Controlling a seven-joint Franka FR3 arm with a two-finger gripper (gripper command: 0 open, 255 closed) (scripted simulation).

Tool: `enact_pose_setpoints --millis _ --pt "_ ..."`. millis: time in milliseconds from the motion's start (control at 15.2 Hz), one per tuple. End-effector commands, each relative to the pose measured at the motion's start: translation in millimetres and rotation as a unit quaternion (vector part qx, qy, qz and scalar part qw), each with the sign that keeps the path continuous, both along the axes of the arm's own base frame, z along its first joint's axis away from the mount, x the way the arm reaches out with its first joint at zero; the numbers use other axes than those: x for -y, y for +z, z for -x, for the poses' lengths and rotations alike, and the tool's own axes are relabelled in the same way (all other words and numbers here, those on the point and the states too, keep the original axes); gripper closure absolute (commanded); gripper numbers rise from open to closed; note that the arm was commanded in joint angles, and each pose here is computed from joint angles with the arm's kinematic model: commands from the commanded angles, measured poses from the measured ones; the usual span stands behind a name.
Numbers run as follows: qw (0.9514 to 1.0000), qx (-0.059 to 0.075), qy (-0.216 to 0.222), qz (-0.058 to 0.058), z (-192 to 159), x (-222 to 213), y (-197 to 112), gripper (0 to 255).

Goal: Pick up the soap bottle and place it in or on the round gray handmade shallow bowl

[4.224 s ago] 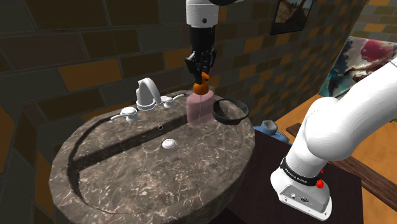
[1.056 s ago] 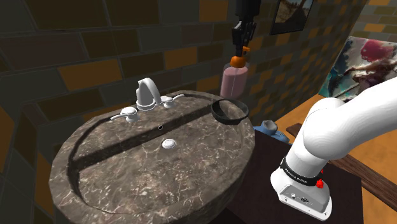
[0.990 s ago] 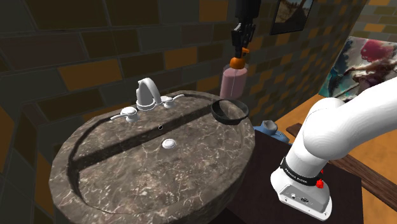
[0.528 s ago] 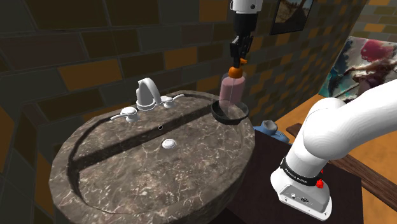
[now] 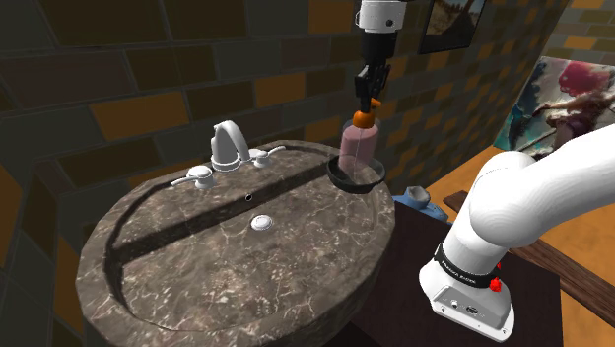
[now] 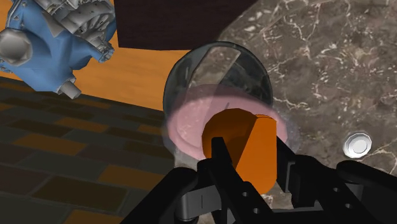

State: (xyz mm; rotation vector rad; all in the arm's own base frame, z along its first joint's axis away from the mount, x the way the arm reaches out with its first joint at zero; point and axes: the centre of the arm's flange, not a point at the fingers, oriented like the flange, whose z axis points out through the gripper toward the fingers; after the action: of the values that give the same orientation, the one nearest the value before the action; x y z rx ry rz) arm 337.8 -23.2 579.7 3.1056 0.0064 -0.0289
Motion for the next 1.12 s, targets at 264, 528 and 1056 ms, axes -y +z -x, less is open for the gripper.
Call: enact_pose_setpoints --millis 264,528,1056 --pt "1.0 0.0 0.0 0.0 0.0 0.0 0.1 0" --pt "1.0 0.0 0.0 0.0 -0.2 -0.5 13.3 0" --pt "1.0 0.0 0.0 0.0 -0.9 -1.8 50.0 0"
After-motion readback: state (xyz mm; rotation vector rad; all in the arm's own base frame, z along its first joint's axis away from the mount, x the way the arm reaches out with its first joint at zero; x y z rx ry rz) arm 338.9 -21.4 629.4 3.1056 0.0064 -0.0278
